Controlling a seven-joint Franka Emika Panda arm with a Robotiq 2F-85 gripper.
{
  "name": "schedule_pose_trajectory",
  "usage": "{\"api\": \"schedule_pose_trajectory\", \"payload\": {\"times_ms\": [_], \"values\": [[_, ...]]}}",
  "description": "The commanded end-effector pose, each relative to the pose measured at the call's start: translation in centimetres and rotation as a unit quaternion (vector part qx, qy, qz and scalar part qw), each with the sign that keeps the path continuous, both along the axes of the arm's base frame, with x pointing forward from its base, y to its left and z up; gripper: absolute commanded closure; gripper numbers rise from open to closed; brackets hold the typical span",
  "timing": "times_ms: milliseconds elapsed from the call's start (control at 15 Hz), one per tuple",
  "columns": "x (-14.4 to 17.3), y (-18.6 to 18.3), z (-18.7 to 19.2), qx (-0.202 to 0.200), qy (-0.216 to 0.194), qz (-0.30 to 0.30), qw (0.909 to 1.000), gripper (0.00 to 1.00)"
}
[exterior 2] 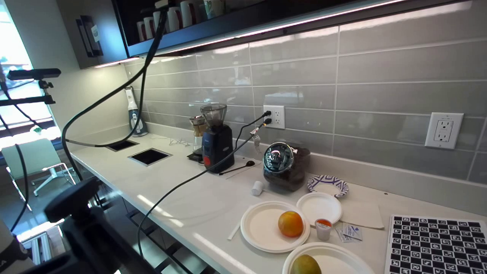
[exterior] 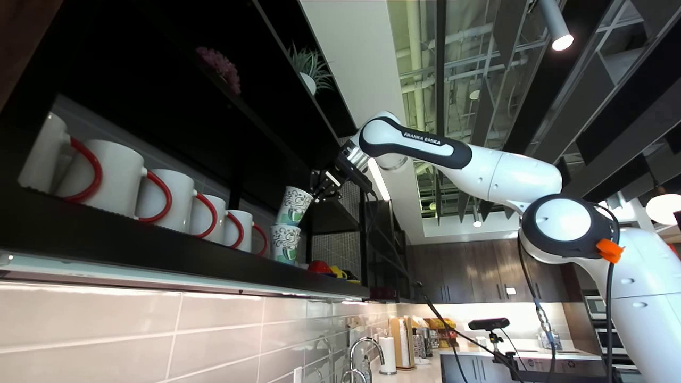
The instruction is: Unstack the coffee cups then place the cup on the right in the cup on the left.
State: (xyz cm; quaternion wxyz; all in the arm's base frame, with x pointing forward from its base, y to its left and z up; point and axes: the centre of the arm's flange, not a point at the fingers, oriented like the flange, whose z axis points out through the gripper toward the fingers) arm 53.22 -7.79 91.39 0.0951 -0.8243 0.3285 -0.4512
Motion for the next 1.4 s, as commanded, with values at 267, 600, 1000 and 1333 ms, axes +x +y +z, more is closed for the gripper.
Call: {"api": "schedule_pose_trajectory", "payload": {"times_ms": [267, 600, 1000, 1333], "values": [[-0.5, 0.0, 0.5, -0.002, 0.048, 0.019, 0.9987, 0.99], [0.5, 0.2, -0.3, -0.005, 0.07, 0.02, 0.9973, 0.79], [1.6, 0.6, -0.7, -0.005, 0.063, 0.021, 0.9978, 0.38], [0.7, 0.6, -0.4, -0.003, 0.069, 0.021, 0.9974, 0.03]]}}
